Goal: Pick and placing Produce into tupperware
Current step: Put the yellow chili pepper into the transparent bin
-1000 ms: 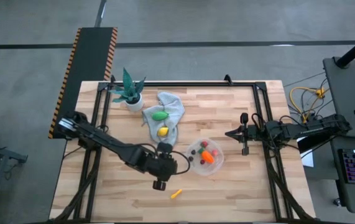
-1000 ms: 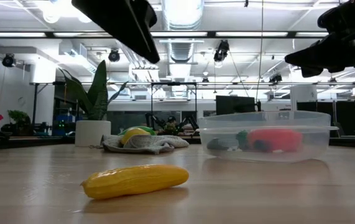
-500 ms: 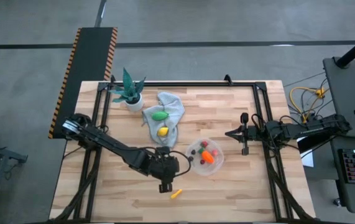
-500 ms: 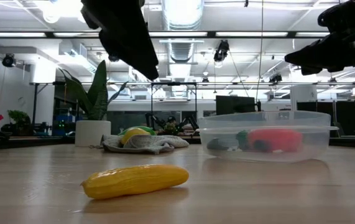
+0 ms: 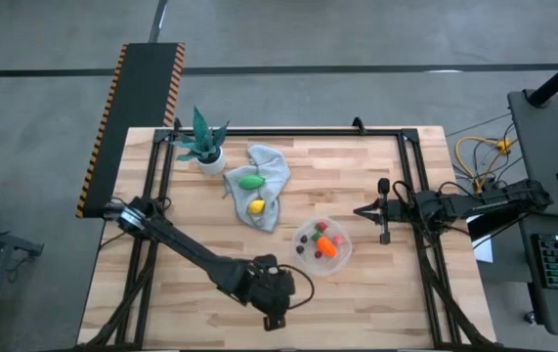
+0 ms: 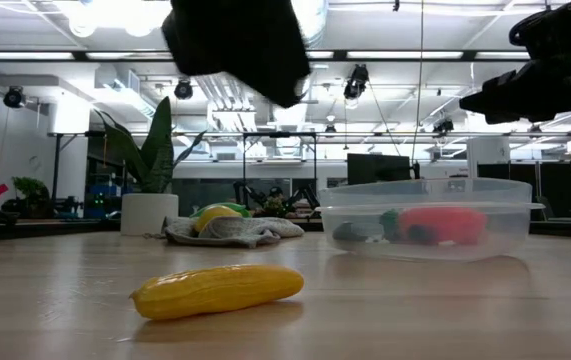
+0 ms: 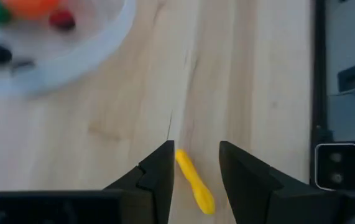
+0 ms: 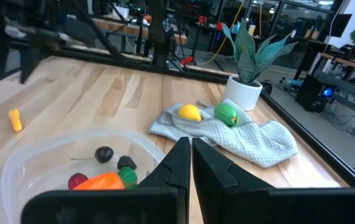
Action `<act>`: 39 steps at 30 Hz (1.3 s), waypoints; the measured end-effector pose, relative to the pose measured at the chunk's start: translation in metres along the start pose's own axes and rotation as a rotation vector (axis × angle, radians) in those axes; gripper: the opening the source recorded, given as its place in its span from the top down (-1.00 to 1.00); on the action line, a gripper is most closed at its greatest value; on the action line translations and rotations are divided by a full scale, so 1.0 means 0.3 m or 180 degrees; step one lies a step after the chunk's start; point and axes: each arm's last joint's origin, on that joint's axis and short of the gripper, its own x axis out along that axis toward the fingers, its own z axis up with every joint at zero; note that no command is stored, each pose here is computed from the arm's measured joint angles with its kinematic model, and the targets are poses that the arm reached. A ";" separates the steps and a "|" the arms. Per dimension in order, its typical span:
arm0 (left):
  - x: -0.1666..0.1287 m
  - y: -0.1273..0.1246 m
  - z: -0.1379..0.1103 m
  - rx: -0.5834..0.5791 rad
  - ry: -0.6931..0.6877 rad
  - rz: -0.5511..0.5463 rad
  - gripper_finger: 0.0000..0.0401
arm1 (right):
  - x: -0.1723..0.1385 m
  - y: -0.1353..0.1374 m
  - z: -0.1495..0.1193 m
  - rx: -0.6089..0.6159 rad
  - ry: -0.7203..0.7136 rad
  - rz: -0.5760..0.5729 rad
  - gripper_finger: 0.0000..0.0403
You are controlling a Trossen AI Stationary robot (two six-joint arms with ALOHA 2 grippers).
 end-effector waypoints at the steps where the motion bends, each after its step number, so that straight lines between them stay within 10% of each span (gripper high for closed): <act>1: 0.008 -0.002 -0.003 -0.0073 0.0083 0.0064 0.45 | 0.000 0.000 0.000 0.0007 -0.0001 0.0000 0.96; 18: 0.151 -0.007 -0.053 -0.1373 0.0947 0.0048 0.45 | 0.000 0.000 0.001 0.0052 -0.0010 -0.0002 0.96; 39: 0.178 0.016 -0.038 -0.1470 0.0855 -0.0062 0.45 | 0.000 0.000 0.001 0.0040 -0.0007 -0.0002 0.96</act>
